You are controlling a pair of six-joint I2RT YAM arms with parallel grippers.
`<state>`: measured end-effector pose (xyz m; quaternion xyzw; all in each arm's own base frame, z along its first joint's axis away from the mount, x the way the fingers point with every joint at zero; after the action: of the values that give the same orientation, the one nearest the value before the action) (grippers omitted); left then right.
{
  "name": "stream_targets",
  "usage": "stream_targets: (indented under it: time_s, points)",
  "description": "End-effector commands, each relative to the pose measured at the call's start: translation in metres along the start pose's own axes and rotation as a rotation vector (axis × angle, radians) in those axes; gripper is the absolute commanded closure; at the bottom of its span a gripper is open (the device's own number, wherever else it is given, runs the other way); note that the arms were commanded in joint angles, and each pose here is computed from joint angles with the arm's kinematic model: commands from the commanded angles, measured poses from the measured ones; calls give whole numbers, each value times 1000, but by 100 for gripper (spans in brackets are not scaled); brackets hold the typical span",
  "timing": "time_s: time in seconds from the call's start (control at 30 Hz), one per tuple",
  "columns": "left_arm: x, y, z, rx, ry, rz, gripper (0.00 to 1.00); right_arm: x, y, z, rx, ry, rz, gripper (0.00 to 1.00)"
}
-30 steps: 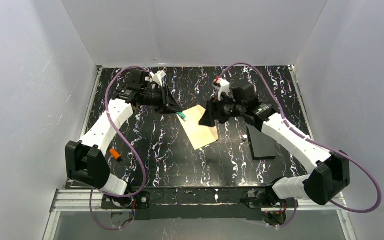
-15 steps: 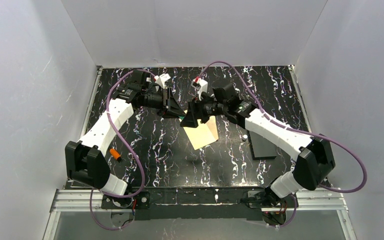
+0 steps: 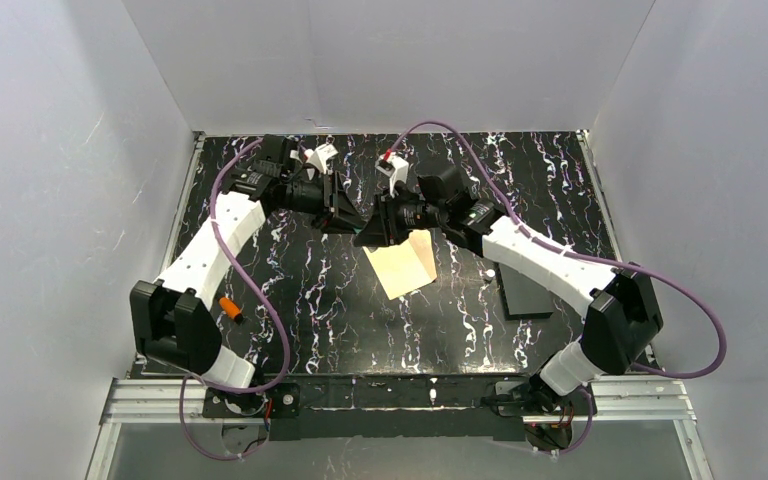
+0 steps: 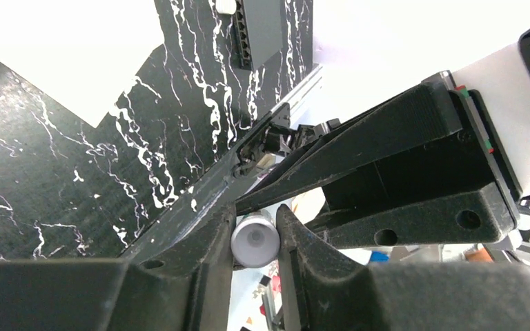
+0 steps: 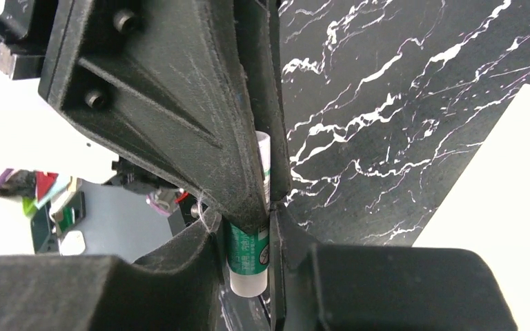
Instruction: Place the letter into the envelope and seal it
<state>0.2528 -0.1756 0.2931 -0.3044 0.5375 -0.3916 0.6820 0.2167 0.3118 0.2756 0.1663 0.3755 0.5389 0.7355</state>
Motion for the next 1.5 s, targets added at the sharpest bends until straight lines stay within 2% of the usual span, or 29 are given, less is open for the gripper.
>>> stream_targets:
  time_s: [0.0, 0.13, 0.2, 0.33, 0.47, 0.6, 0.67, 0.73, 0.77, 0.97, 1.07, 1.23, 1.47]
  points:
    - [-8, -23, 5, 25, -70, -9, 67, -4, 13, 19, 40, -168, 28, 96]
    - [-5, -24, 11, 20, -231, -53, 35, -7, 19, 26, 96, -288, 68, 97]
    - [-8, -27, 14, 44, -337, -74, 24, -8, 19, 30, 121, -330, 58, 98]
    - [-17, -26, 17, 74, -531, -41, 8, -9, 16, 40, 211, -445, 17, 98]
    - [-23, -19, 15, 82, -647, 6, 2, -11, 8, 49, 450, -605, -38, 97]
    - [-24, -18, 7, 104, -688, -40, 2, -13, 5, 64, 640, -742, -26, 96]
    - [-22, -18, 1, 176, -662, -45, 7, -11, 7, 72, 710, -771, -12, 95]
    - [-19, -17, -3, 277, -638, -31, 20, -6, 9, 77, 791, -770, -18, 94]
    - [-18, -16, -5, 326, -636, -6, 23, -2, 7, 76, 851, -754, -49, 94]
    - [-28, -16, -4, 562, -743, 177, 27, 13, 13, 71, 1079, -660, -154, 96]
    - [-28, -17, 3, 645, -759, 236, 29, 18, 14, 66, 1119, -641, -198, 97]
    - [-21, -16, 6, 692, -728, 282, 32, 22, 15, 65, 1145, -631, -244, 98]
    - [-5, -12, 1, 677, -687, 286, 52, 30, 15, 63, 1227, -606, -224, 97]
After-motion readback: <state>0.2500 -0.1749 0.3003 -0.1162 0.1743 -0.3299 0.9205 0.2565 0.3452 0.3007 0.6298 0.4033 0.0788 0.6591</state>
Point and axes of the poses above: each gripper's point midway between its finger pads, its own x axis out along the fingers, its own y axis along the line the jaws close on, z = x × y, the point moved 8 cm from there along -x, back along the fingers, and after that the axes turned 5 degrees about x, right-handed, at the moved point
